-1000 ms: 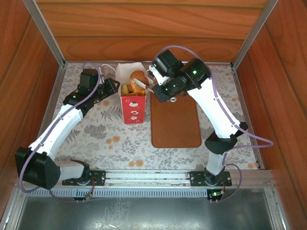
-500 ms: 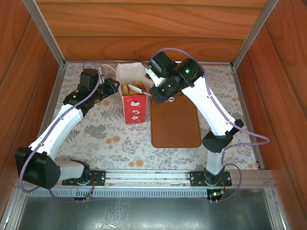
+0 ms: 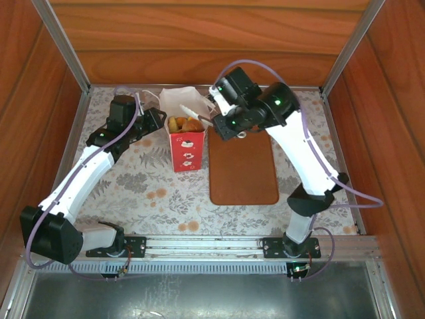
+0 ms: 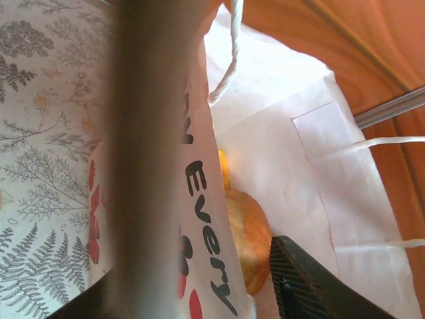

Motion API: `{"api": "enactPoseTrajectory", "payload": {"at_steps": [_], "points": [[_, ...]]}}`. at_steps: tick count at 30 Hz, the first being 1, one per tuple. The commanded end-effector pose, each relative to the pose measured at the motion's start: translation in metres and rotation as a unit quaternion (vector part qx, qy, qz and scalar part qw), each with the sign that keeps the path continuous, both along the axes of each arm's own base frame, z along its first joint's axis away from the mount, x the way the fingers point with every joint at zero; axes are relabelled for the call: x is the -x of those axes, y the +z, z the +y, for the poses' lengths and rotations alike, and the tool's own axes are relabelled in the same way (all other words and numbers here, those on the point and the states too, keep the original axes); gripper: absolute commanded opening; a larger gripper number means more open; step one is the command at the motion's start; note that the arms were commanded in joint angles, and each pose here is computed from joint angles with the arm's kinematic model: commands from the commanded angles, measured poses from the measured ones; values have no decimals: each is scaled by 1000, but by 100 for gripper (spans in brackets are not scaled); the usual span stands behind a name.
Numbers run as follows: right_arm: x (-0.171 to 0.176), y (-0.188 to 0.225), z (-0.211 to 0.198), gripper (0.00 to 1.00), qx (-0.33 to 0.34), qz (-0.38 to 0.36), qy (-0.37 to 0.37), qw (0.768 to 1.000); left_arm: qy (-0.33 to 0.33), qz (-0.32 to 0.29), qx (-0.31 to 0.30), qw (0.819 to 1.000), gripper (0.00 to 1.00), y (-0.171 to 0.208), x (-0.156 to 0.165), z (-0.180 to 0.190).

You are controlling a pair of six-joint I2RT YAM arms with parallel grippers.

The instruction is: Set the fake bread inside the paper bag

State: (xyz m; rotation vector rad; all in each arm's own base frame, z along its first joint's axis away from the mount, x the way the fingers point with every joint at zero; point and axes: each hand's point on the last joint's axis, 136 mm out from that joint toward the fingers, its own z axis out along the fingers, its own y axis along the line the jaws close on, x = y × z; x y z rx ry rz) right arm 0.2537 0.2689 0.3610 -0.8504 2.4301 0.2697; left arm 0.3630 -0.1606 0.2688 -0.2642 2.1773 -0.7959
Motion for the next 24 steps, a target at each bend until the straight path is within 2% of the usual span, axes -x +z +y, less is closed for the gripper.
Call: {"api": "enactPoseTrajectory", "payload": {"at_steps": [1,5,11,18,24], "points": [[12,41,-13,49,-69,-51,-16,996,-5,-47,1,999,53,33,7,3],[21,51,-33,49,-99,-79,-40,991,11,-73,-6,997,58,44,12,13],[27,38,-83,48,-84,-108,-127,982,65,-115,-24,991,69,56,24,41],[38,-33,-127,48,-14,-71,-219,973,122,-149,-36,981,79,68,38,69],[43,-109,-137,48,47,-22,-253,966,143,-153,-32,977,86,65,42,77]]}}
